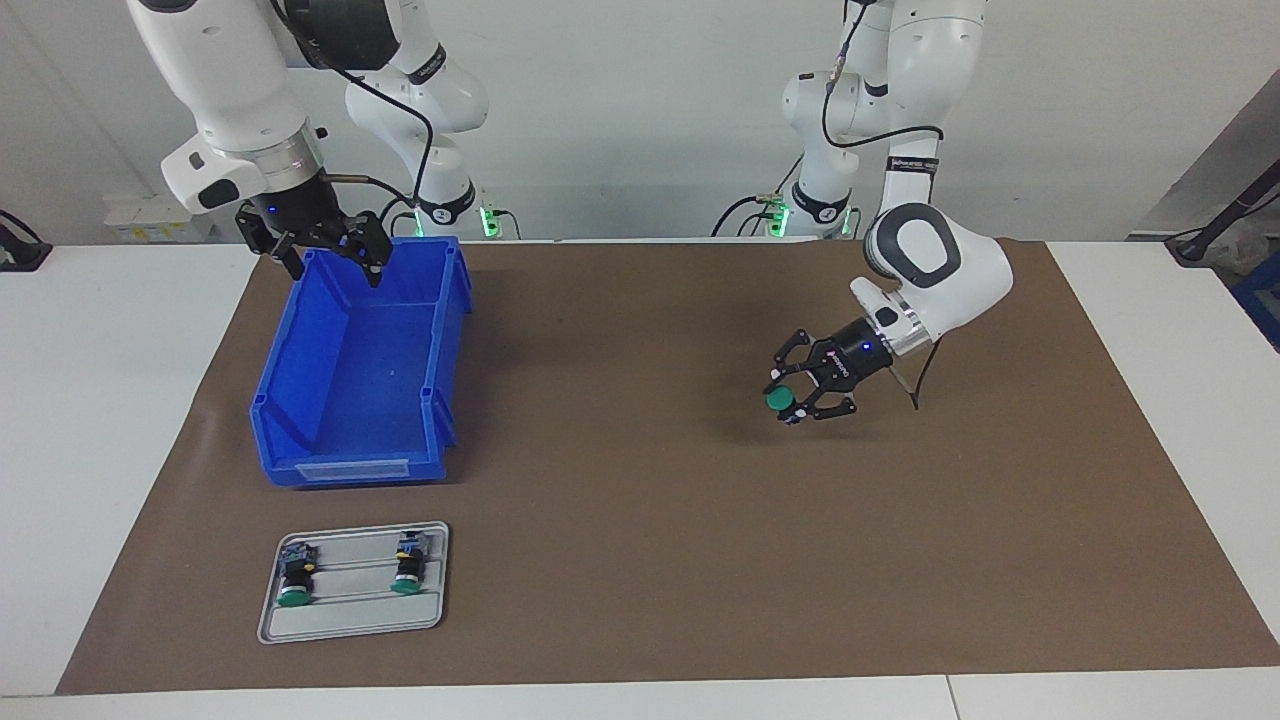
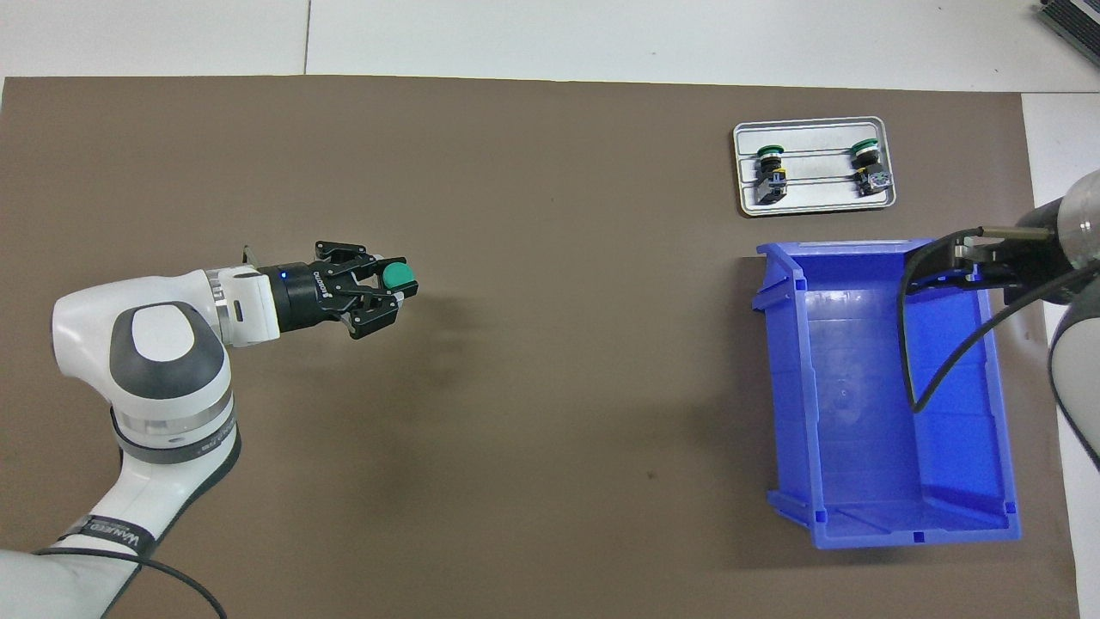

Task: Place and press button with both arms

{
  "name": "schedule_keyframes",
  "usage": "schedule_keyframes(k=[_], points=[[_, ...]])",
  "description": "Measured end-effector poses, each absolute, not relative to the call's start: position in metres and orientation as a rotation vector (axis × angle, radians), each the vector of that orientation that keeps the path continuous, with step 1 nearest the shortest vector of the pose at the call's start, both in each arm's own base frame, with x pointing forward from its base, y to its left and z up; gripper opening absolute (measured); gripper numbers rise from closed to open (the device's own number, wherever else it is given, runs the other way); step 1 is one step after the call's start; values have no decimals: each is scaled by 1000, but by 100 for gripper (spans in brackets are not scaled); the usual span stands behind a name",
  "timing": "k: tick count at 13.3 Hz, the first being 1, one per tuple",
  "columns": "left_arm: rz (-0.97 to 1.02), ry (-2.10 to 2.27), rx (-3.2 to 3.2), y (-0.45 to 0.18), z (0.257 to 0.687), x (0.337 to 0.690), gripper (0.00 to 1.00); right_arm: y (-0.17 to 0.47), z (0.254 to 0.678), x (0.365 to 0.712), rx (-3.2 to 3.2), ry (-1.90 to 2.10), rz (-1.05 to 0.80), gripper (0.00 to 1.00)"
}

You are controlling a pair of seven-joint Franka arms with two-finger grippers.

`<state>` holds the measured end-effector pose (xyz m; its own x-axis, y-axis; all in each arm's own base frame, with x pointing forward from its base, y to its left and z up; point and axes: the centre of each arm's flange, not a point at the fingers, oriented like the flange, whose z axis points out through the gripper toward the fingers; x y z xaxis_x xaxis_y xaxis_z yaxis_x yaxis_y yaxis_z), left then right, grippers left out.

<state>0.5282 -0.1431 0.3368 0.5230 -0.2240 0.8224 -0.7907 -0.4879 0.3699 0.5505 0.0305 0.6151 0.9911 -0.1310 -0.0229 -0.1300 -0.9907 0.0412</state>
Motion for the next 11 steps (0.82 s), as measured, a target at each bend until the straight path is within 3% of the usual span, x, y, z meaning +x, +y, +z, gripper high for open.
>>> schedule_keyframes(k=[6, 11], points=[[1016, -765, 1931, -170, 332, 517, 42, 30, 615, 550, 3095, -203, -40, 100], [1152, -753, 1886, -184, 289, 486, 42, 30, 615, 550, 3095, -203, -40, 100]])
